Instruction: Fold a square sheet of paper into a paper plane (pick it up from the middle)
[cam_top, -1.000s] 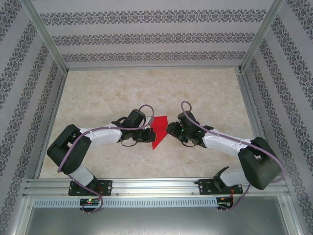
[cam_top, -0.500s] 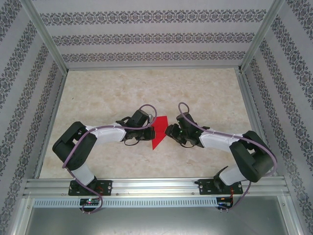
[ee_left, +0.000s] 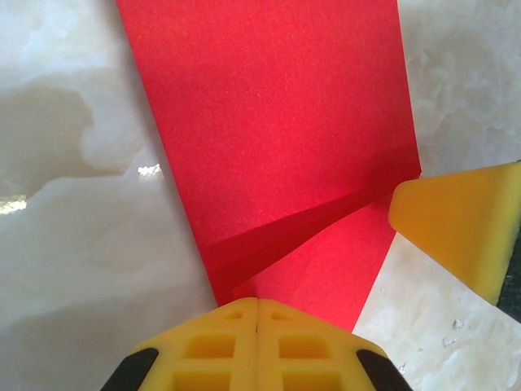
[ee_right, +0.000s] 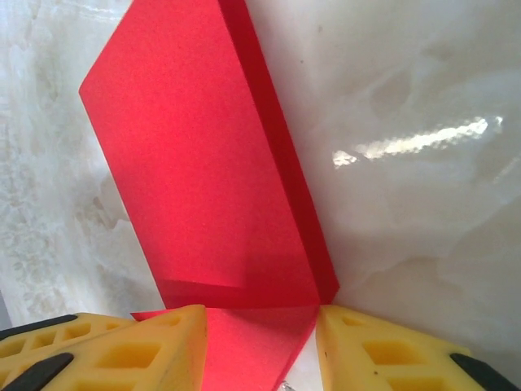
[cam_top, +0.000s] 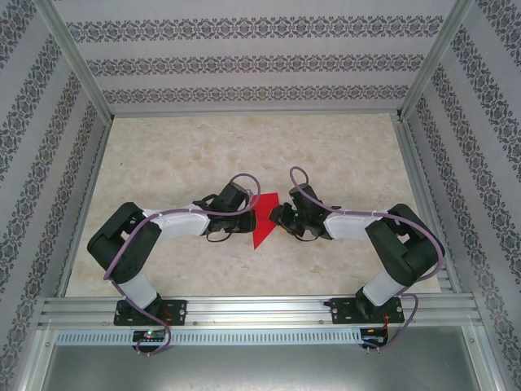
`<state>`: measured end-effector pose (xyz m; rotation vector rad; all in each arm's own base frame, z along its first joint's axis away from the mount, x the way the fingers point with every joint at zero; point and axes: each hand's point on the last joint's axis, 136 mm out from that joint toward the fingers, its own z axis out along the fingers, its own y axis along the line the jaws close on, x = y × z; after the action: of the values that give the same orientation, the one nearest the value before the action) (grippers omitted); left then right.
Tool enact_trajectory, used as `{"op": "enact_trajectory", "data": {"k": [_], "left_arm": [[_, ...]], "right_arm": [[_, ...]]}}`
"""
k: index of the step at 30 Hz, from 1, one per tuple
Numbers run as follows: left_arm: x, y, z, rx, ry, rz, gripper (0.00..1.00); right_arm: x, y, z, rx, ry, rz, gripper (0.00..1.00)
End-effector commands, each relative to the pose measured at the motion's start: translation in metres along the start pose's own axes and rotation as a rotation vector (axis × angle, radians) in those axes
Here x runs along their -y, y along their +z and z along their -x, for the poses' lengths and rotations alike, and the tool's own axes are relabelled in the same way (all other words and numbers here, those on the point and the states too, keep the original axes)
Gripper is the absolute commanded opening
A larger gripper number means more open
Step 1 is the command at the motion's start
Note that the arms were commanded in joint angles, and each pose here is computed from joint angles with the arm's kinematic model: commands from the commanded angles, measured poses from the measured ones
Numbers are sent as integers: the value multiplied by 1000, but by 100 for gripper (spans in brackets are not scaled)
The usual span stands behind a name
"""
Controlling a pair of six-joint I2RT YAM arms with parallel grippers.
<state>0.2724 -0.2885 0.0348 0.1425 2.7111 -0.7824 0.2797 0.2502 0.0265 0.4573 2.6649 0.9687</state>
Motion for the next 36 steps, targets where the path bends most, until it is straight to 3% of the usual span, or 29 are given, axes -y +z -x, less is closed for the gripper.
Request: {"op": "enact_trajectory", "data": {"k": [1, 8, 13, 23, 30, 36], "left_arm": [[-3, -1, -6, -9, 3, 16, 4], [-7, -3, -6, -12, -2, 41, 4], [-13, -6, -6, -16, -14, 70, 6], [-13, -22, 3, 9, -10, 82, 13], [-12, -57, 27, 101, -2, 100, 39], [-7, -87, 51, 189, 14, 64, 56]], "right_arm": [[-20, 0, 10, 18, -36, 89, 39], [-38, 1, 2, -43, -103, 238, 36], [-37, 9, -9, -111, -150, 252, 31], [-37, 5, 3, -60, -174, 210, 7], [-56, -44, 25, 103, -188, 182, 3], [-61, -81, 38, 232, -163, 105, 3]]}}
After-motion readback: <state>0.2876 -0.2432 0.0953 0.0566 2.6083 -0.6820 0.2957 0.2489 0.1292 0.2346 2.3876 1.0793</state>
